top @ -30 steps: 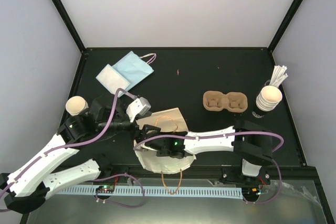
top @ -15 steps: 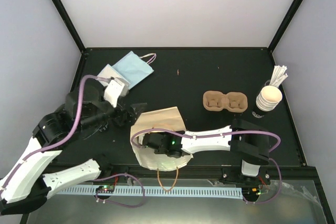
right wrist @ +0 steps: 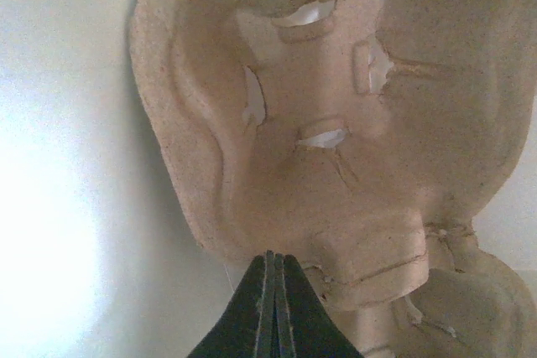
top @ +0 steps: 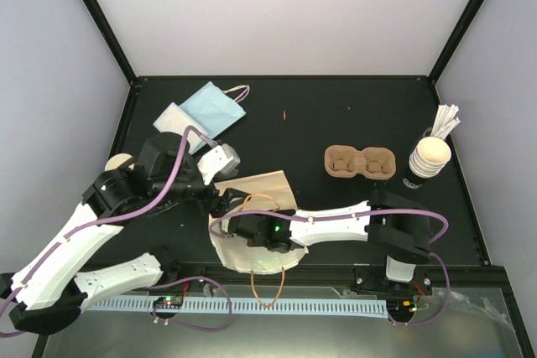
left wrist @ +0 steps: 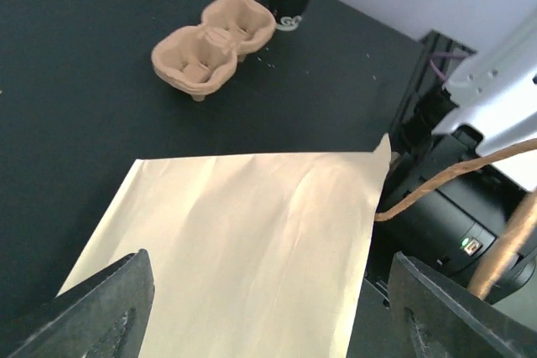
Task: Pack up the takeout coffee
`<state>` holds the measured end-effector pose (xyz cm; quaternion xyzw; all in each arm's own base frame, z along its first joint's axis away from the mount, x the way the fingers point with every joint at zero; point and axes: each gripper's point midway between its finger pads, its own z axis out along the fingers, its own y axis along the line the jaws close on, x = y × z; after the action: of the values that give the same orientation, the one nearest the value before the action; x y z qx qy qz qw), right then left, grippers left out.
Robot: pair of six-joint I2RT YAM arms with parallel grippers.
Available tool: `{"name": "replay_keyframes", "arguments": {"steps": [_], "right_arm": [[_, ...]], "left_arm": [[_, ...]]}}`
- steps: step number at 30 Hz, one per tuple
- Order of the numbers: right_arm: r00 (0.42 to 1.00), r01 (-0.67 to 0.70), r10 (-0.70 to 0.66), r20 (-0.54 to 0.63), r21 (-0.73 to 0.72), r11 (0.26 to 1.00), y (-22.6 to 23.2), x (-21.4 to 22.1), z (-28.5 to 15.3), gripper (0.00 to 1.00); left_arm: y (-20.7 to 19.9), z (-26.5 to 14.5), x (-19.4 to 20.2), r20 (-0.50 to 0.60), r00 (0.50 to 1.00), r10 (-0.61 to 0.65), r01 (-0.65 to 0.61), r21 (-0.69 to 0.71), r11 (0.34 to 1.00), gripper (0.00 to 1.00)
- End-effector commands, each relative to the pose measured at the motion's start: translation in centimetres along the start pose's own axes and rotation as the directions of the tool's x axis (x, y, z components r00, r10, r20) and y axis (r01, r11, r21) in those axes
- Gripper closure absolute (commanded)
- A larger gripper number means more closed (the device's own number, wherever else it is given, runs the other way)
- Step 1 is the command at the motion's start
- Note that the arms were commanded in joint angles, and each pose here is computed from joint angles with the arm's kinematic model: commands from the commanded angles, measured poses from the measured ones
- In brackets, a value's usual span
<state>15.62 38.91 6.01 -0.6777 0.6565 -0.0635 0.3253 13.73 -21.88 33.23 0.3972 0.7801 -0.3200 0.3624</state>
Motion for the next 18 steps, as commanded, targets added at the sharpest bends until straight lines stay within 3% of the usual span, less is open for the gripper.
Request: {"name": "replay_keyframes", "arguments": {"steps": [1,12,18], "right_arm": [[1.0,0.001,0.0,0.017,-0.003,1.0,0.0,-0.3,0.1,0.99],[1.0,0.005,-0.005,0.011,-0.004,1.0,0.0,-0.2,0.2,0.99],[1.0,0.011,-0.011,0.01,-0.011,1.0,0.2,-0.1,0.2,0.99]], "left_arm": [[-0.9,0.9,0.9,-0.049,0.996,0.071,-0.069,0.048,0.996,0.25],[-2.6,1.4,1.2,-0.065,0.988,0.142,-0.132,0.132,0.982,0.25],[-0.4,-0.5,1.2,-0.083,0.979,0.185,-0.188,-0.022,0.982,0.22]]}}
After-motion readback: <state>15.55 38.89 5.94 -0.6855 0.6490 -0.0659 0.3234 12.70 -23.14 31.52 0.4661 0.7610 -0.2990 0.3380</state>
